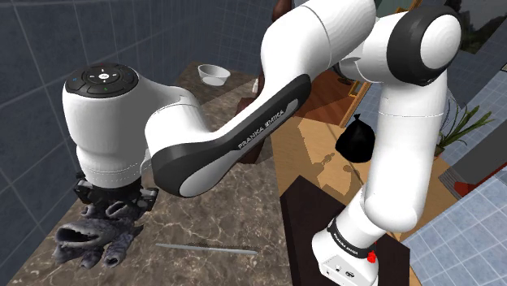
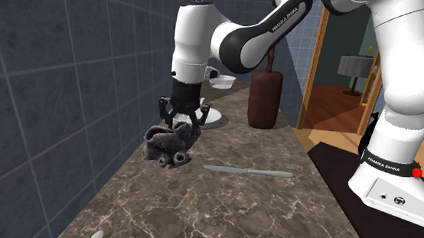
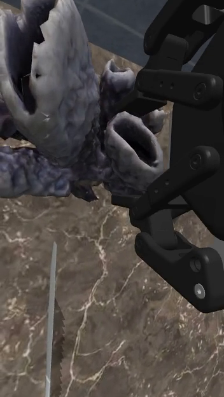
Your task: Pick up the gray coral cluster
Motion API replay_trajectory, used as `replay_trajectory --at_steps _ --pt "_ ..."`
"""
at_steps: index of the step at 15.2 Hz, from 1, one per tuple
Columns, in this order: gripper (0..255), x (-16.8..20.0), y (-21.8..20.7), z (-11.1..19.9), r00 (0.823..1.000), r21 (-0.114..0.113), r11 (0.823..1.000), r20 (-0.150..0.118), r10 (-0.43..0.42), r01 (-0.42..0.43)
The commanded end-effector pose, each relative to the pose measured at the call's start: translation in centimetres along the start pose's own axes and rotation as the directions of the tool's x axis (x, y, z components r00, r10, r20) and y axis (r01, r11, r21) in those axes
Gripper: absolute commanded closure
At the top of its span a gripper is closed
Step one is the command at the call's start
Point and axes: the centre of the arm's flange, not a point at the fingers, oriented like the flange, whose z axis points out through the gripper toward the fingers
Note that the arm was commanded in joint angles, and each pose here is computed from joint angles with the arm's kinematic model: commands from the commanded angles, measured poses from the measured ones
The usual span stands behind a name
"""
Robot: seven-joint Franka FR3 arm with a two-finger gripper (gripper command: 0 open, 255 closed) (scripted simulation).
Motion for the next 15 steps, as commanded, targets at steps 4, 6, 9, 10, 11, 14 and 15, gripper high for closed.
replay_trajectory --at_steps 4,6,9,10,11,14,15 --pt "255 0.1 -0.1 -0.9 1.000 -0.002 1.000 0.001 -0.001 0.001" --pt "255 0.3 -0.2 -2.0 1.000 -0.002 1.000 0.001 -0.001 0.001" --pt "255 0.5 -0.4 -3.5 1.000 -0.002 1.000 0.001 -0.001 0.001" --pt "255 0.6 -0.5 -4.1 1.000 -0.002 1.000 0.001 -0.001 0.001" --pt "255 0.6 -0.5 -4.6 1.000 -0.002 1.000 0.001 -0.001 0.001" --pt "255 0.8 -0.7 -6.1 1.000 -0.002 1.000 0.001 -0.001 0.001" --pt "255 0.9 -0.8 -6.7 1.000 -0.002 1.000 0.001 -0.001 0.001"
